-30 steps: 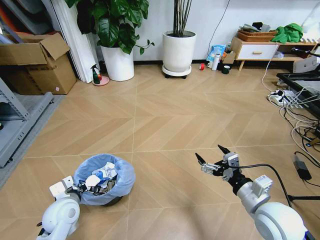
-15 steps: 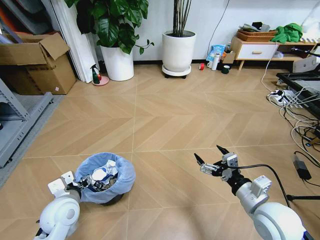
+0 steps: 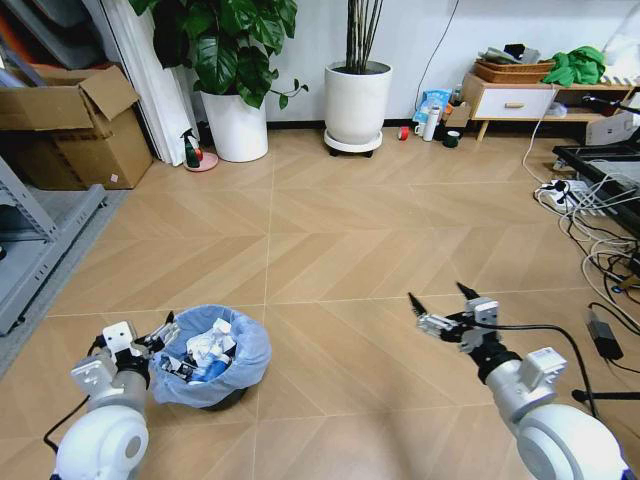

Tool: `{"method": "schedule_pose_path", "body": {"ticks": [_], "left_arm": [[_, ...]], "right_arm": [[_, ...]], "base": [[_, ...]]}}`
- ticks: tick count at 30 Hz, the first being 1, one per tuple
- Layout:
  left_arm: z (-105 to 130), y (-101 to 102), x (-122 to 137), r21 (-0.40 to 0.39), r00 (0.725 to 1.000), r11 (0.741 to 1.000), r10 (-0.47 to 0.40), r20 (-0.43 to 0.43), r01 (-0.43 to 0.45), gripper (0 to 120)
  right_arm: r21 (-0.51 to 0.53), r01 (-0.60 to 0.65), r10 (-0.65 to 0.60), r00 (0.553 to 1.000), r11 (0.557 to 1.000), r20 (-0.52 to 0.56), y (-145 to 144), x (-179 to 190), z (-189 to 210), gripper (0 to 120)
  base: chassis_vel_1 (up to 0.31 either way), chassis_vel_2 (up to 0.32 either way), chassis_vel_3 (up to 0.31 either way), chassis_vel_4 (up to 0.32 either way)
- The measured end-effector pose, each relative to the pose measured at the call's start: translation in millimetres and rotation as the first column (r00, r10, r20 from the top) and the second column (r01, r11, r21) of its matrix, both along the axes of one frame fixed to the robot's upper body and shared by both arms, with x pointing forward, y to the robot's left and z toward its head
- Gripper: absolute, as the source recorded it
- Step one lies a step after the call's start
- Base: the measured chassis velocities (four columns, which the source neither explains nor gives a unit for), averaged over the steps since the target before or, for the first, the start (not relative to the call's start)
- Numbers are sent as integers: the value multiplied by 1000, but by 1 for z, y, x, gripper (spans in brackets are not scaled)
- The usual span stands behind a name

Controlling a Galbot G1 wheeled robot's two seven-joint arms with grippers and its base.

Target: Pick up the trash bin and place the garbage on the floor into it.

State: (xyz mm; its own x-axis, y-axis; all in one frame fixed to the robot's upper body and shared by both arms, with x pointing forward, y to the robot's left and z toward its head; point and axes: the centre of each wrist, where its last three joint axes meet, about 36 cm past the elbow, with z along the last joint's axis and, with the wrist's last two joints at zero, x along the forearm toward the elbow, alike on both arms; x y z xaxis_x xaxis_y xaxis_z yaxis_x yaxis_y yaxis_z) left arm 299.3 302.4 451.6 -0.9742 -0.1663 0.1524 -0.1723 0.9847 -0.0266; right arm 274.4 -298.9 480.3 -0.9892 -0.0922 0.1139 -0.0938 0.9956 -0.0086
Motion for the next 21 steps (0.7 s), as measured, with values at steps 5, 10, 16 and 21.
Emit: {"method": "schedule_pose_path", "body": {"ticks": [5,10,16,21], "left_arm": [[3,-8,-23,111,994,989,-105,28,102,100],[-5,-13,-33,147,993,983,-116,31,110,100],[-10,-22,-30,91,995,992,-89,50,84,100],[-9,-24,-60,113,992,986,-122,22,118,100]], "right_arm": [[-34,151,-151,988,988,15,-21,-11,2,100],[-39,214,-212,976,976,40,-28,-15,4,100],[-40,214,-211,975,976,70,-24,-9,4,100],[-107,216,-203,972,971,114,-23,-33,7,100]], "base": [[0,0,0,0],[0,0,0,0],[0,0,0,0],[0,0,0,0]]}}
